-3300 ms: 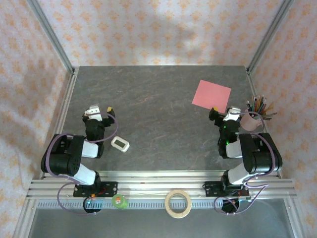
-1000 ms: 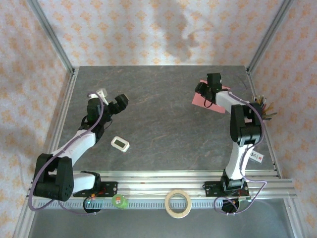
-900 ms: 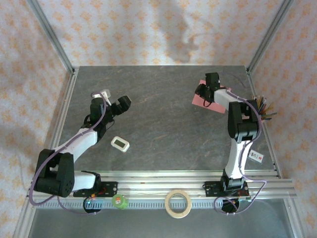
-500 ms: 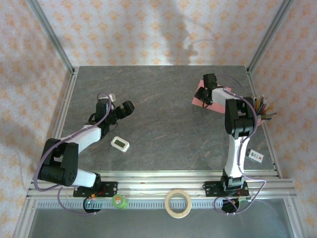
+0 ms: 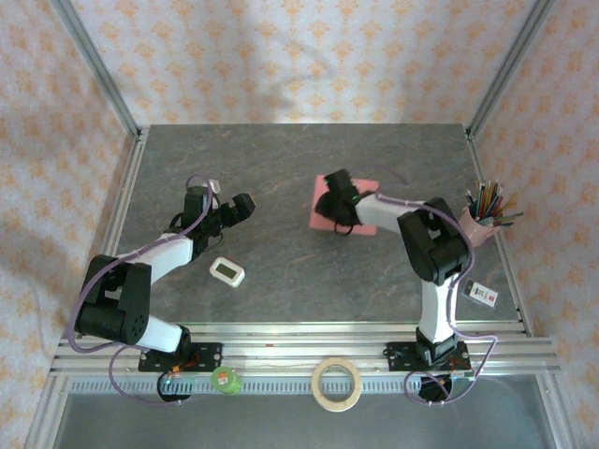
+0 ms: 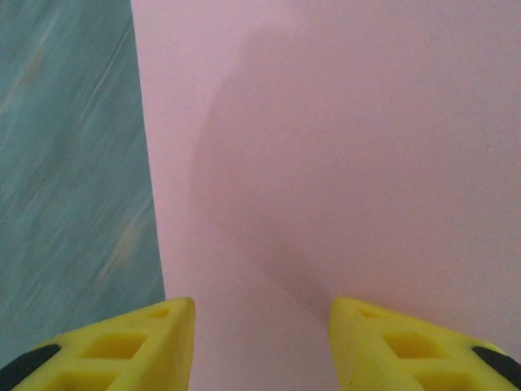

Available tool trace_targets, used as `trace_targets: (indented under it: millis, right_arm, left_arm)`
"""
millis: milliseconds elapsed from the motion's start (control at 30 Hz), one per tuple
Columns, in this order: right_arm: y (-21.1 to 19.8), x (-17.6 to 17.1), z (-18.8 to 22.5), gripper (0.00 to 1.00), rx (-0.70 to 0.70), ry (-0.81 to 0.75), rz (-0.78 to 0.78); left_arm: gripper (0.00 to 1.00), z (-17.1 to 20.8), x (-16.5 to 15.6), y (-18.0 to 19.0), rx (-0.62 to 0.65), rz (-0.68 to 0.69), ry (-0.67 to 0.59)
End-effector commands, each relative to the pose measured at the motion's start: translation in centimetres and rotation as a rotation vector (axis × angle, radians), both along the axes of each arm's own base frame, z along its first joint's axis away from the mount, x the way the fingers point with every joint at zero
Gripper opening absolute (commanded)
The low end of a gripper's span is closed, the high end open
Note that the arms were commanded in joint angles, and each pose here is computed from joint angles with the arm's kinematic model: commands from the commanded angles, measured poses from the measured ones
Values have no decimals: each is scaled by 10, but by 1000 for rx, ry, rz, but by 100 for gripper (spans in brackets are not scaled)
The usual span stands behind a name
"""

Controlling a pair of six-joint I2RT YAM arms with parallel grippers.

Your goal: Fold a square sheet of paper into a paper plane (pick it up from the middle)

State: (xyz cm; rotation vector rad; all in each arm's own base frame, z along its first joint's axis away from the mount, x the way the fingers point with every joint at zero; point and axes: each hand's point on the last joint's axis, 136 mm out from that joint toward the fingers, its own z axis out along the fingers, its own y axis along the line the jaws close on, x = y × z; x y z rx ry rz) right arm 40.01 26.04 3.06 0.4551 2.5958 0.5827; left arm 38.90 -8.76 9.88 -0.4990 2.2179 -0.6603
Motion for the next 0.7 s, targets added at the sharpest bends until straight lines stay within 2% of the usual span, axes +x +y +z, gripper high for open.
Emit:
trace_targets:
  millis: [0,100,167,267,433,667]
  right_arm:
    - [44,-51,-16,47,171,147,-44]
    - [71,-47,19,47,276,95,20]
    - [73,-31,56,48,310,-5,62]
    - [57,-10,88,49,292,-120,93]
    - [4,14,55,42,119,-82,99]
    - [-19,36,9,30,-104,21,176]
  left_arm:
    - [99,2,4,-2,-5,-2,7]
    - [99,1,6,-3,-9,2,17]
    - [98,3,6,-4,-15,1,22]
    - [98,5,5,-4,-25,4,23]
    - [96,6,1,-11,-57,-9,30]
    - [92,1,-3,-32,-91,-44,51]
